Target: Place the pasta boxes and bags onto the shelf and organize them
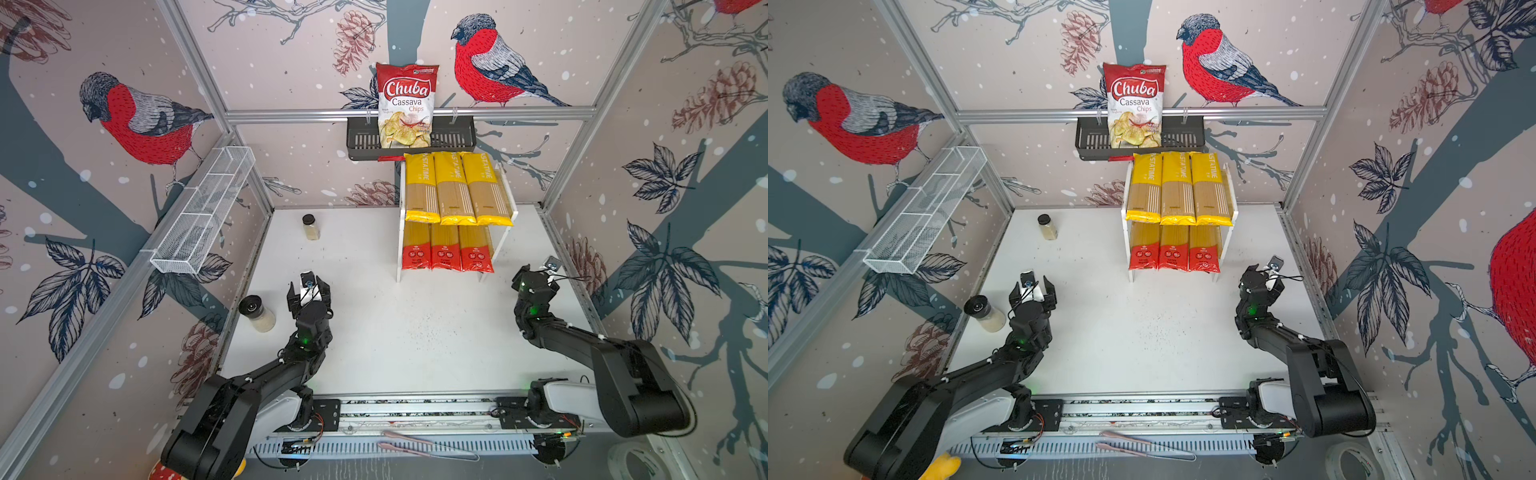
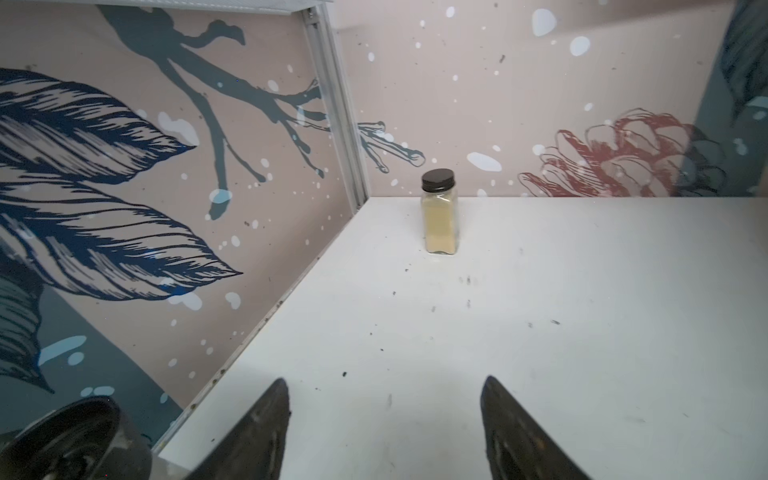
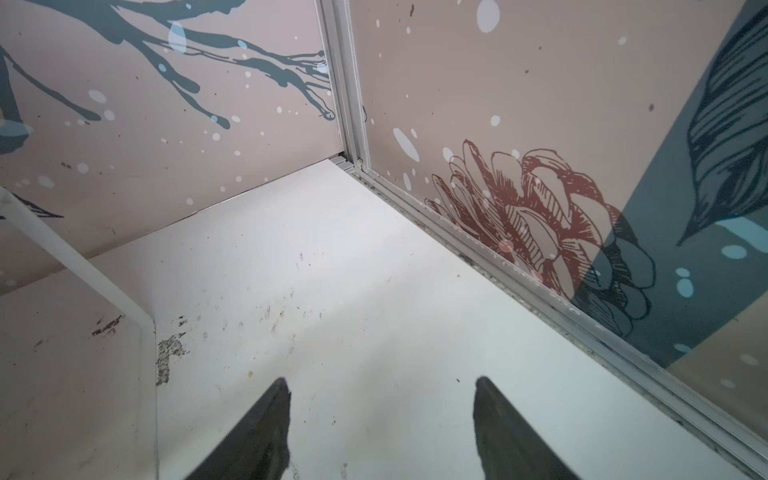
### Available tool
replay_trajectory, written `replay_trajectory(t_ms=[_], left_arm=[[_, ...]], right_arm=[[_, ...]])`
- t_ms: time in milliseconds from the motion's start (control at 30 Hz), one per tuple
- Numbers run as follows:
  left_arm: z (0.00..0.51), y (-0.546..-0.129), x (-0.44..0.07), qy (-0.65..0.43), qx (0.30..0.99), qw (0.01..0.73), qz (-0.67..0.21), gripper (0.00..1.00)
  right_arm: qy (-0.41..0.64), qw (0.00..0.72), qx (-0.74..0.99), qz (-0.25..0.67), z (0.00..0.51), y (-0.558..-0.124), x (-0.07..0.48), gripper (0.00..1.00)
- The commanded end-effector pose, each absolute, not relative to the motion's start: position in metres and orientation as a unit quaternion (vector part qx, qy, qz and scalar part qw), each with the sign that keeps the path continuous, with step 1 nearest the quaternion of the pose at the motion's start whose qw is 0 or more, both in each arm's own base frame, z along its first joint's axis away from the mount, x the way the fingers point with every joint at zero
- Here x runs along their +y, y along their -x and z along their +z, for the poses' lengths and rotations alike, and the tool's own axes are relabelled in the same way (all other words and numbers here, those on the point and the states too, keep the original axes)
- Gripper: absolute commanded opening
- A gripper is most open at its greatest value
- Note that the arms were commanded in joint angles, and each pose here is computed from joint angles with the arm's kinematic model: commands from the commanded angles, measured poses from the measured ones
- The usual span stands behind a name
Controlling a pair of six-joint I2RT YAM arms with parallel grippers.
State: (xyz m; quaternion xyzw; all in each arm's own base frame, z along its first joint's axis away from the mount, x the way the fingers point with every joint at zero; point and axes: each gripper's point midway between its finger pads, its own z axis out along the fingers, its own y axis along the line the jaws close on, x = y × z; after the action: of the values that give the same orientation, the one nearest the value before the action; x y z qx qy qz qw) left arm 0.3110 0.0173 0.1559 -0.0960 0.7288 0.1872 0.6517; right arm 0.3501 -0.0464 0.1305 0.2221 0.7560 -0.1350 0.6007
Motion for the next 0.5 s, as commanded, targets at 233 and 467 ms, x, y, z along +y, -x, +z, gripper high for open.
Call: replay_trajectory(t_ms=[233,467], left_arm=[[0.163,-0.335,0.010,0.059,0.686,0.719,0.097,0.73],[0.151,-0.348,0.004,0.040,0.698,0.708,0.097,0.75]], right_arm=[[-0.214,0.661,0.709,-0.123,0.147,-0.349,-0.063,0.68],[-0.163,0.661,0.727,-0.089,0.138,-0.359,-0.048,0.68]])
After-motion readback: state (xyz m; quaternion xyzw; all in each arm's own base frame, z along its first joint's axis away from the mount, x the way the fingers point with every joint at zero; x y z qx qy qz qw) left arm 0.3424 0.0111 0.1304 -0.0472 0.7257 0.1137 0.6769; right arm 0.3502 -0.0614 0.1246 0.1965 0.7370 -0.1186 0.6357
